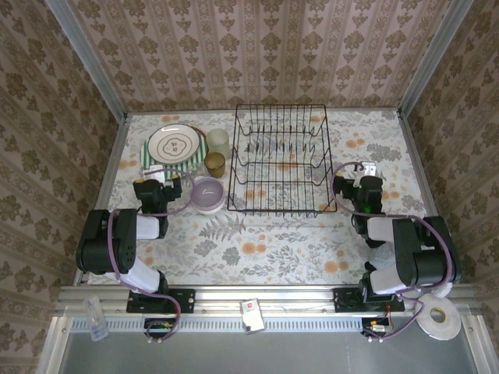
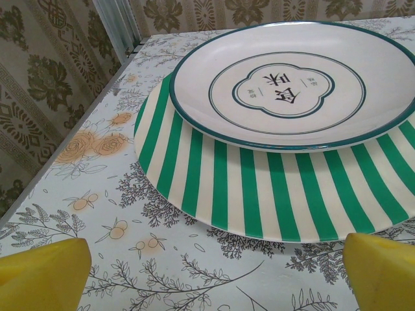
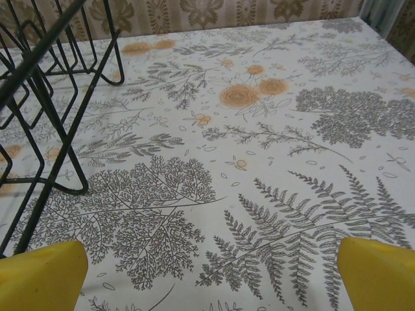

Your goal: Unload the mixed dishes from the dish rack

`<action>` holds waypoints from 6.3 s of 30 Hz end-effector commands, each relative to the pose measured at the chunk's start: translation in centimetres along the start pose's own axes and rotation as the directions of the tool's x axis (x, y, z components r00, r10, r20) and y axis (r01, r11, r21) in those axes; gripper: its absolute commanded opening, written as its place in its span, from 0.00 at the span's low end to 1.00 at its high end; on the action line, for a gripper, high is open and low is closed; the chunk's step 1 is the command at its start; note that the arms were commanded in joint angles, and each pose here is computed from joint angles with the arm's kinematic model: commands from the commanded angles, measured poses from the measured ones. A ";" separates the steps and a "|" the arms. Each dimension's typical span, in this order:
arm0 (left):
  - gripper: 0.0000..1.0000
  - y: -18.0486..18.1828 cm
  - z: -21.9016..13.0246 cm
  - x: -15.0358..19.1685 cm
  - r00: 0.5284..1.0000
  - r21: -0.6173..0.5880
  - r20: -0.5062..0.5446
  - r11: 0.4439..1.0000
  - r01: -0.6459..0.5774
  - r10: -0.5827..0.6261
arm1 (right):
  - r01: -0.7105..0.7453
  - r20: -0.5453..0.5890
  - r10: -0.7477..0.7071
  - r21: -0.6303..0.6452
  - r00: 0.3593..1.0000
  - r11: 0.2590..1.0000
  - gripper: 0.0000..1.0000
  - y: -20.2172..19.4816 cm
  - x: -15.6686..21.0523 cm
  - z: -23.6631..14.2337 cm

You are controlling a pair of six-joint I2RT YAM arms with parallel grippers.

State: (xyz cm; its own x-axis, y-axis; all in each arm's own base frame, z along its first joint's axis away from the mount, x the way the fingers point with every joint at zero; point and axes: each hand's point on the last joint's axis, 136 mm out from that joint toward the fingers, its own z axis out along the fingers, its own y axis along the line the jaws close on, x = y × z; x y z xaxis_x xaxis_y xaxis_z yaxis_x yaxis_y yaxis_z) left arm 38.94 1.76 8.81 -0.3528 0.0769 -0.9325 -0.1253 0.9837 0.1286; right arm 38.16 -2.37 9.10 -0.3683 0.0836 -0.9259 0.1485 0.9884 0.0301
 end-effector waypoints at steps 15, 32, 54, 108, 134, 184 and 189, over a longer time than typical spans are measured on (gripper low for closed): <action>1.00 0.1 0.3 -1.3 0.999 0.005 0.039 1.000 0.000 0.000 | 0.001 0.046 0.001 -0.028 0.999 1.000 1.00 0.7 -1.2 1.1; 1.00 -1.1 0.3 -1.4 0.999 0.056 0.038 0.998 -0.034 0.032 | 0.046 0.036 -0.045 -0.038 0.998 0.998 1.00 1.6 -1.2 1.2; 1.00 -1.8 0.2 -1.4 0.998 0.083 0.043 0.995 -0.052 0.048 | 0.045 0.034 -0.044 -0.040 0.998 0.998 1.00 1.6 -1.1 1.2; 1.00 -2.0 0.1 -1.5 0.997 0.092 0.049 0.994 -0.059 0.055 | 0.052 0.037 -0.051 -0.040 0.998 0.998 1.00 1.8 -1.2 1.2; 1.00 -1.9 0.2 -1.5 0.997 0.092 0.048 0.994 -0.060 0.055 | 0.054 0.037 -0.052 -0.040 0.998 0.998 1.00 1.8 -1.2 1.2; 1.00 -2.0 0.1 -1.5 0.997 0.093 0.047 0.994 -0.060 0.056 | 0.054 0.038 -0.052 -0.041 0.998 0.998 1.00 1.8 -1.2 1.2; 1.00 -2.0 0.2 -1.5 0.997 0.093 0.048 0.994 -0.060 0.056 | 0.054 0.038 -0.052 -0.040 0.998 0.998 1.00 1.8 -1.2 1.2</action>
State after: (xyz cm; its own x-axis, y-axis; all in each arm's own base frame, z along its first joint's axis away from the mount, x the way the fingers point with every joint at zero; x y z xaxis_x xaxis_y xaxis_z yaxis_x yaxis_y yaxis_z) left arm 39.19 0.23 8.87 -0.3468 0.1242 -0.9297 -0.0360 0.9887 0.1455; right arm 39.45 -1.23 9.52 -0.3432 0.0445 -0.9382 0.1051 0.9944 0.0087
